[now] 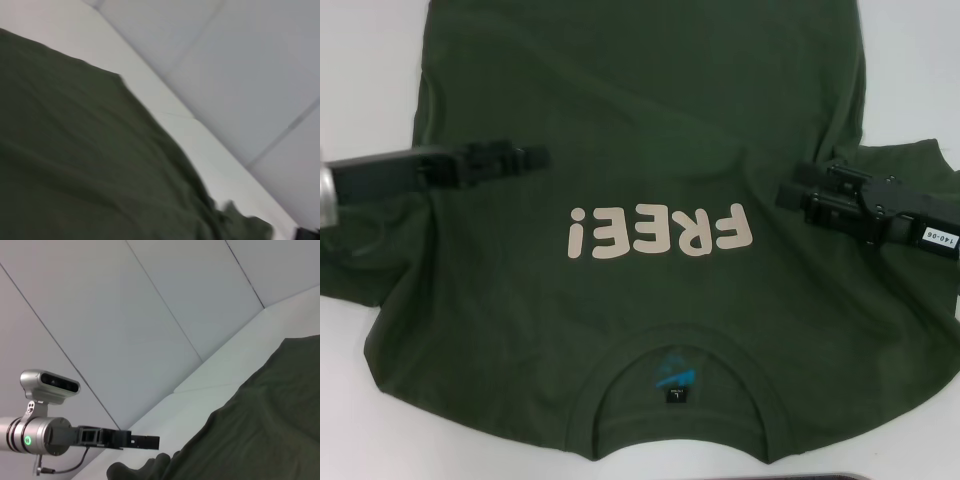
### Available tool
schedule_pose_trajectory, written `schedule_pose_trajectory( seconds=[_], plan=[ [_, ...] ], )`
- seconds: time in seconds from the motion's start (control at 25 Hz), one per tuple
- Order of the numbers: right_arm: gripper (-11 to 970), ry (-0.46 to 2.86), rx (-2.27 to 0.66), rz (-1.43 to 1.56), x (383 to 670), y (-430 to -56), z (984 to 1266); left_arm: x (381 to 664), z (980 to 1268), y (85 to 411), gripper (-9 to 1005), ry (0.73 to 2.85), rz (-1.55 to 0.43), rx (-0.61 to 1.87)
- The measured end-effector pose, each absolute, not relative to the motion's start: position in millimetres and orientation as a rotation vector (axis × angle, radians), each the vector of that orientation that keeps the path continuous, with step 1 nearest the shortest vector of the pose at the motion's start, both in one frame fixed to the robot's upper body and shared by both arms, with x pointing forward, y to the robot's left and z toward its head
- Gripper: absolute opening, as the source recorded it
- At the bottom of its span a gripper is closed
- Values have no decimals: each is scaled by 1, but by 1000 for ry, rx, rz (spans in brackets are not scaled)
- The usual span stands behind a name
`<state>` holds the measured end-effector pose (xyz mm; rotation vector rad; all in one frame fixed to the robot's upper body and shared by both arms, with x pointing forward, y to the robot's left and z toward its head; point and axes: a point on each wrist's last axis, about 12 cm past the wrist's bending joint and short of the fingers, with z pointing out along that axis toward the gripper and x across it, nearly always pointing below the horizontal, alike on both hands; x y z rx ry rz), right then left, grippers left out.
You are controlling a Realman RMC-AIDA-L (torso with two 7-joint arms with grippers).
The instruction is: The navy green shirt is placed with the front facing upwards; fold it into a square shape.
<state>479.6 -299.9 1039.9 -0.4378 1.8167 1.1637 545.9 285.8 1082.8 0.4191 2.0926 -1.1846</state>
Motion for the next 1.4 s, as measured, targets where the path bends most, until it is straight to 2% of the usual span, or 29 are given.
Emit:
schedule_pose_trajectory(
  seconds=[0.36, 0.76, 1.4],
  plan=[
    [703, 1812, -438, 1165, 481, -298, 1041, 544, 1088, 334, 898, 2170, -1037, 260],
    [704, 1816, -436, 1165, 484, -299, 1042, 533, 1090, 371, 893, 2178, -902, 128],
    [703, 1814, -424, 1158, 484, -301, 1042, 528, 1082, 391, 885, 2269, -750, 56]
  ],
)
